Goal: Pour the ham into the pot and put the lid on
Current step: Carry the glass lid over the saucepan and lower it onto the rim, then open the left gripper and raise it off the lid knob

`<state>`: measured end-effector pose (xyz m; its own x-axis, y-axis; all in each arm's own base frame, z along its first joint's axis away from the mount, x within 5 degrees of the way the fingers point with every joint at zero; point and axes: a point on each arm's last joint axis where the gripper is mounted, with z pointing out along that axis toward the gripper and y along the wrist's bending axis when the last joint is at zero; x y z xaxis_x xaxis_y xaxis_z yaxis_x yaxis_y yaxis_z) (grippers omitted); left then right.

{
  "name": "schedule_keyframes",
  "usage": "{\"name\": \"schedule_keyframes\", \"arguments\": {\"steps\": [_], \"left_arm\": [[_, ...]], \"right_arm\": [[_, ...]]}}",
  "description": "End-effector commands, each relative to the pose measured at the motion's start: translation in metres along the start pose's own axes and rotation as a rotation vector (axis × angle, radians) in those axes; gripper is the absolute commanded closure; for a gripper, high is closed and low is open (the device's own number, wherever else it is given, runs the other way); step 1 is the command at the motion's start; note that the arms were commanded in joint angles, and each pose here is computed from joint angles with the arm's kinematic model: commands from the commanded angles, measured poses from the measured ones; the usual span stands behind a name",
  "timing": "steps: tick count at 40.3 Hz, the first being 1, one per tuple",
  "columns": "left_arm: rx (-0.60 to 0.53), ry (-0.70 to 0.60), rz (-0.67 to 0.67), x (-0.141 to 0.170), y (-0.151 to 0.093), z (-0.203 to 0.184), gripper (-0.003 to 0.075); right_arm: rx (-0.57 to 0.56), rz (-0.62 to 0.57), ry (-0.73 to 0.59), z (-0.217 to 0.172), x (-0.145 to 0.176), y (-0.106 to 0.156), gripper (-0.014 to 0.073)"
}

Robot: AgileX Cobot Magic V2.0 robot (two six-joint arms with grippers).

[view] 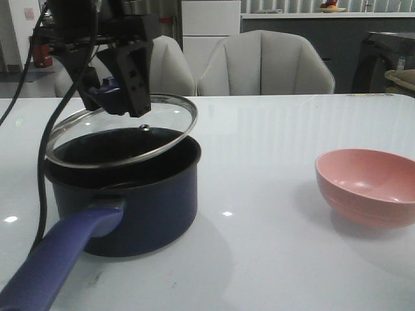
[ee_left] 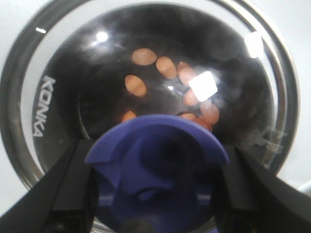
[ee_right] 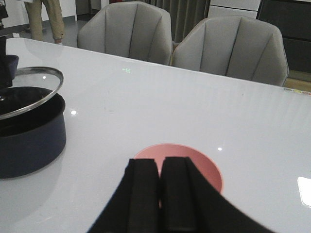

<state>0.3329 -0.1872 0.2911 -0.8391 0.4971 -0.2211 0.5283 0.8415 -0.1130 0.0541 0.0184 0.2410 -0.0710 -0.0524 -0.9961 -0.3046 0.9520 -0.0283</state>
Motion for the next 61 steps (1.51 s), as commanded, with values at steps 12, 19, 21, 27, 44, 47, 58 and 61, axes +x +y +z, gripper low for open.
{"name": "schedule_keyframes", "arguments": {"steps": [12, 19, 21, 27, 44, 47, 58, 61], "left_arm": [[0.035, -0.031, 0.005, 0.006, -0.010, -0.026, 0.0606], [0.035, -0.031, 0.005, 0.006, -0.010, -0.026, 0.0606], [0.032, -0.030, 0.006, 0.006, -0.010, -0.026, 0.0606], [0.028, -0.028, 0.006, 0.006, -0.010, -0.025, 0.0606], [0.021, 0.030, 0.001, 0.013, -0.007, -0.011, 0.0599], [0.021, 0.030, 0.001, 0.013, -0.007, -0.011, 0.0563], [0.021, 0.030, 0.001, 0.013, -0.007, -0.011, 0.0308], [0.021, 0.030, 0.001, 0.013, -0.007, -0.011, 0.0224]], "right_arm": [[0.013, -0.015, -0.094, -0.001, -0.015, -0.001, 0.0454], [0.013, -0.015, -0.094, -0.001, -0.015, -0.001, 0.0454], [0.013, -0.015, -0.094, -0.001, -0.015, -0.001, 0.0454], [0.013, -0.015, -0.094, -0.001, -0.015, -0.001, 0.0454], [0.013, -0.015, -0.094, -0.001, -0.015, -0.001, 0.0454], [0.013, -0.015, -0.094, -0.001, -0.015, -0.001, 0.0454], [0.013, -0.015, -0.094, -0.001, -0.015, -0.001, 0.0454], [0.013, -0.015, -0.094, -0.001, -0.015, -0.001, 0.0454]]}}
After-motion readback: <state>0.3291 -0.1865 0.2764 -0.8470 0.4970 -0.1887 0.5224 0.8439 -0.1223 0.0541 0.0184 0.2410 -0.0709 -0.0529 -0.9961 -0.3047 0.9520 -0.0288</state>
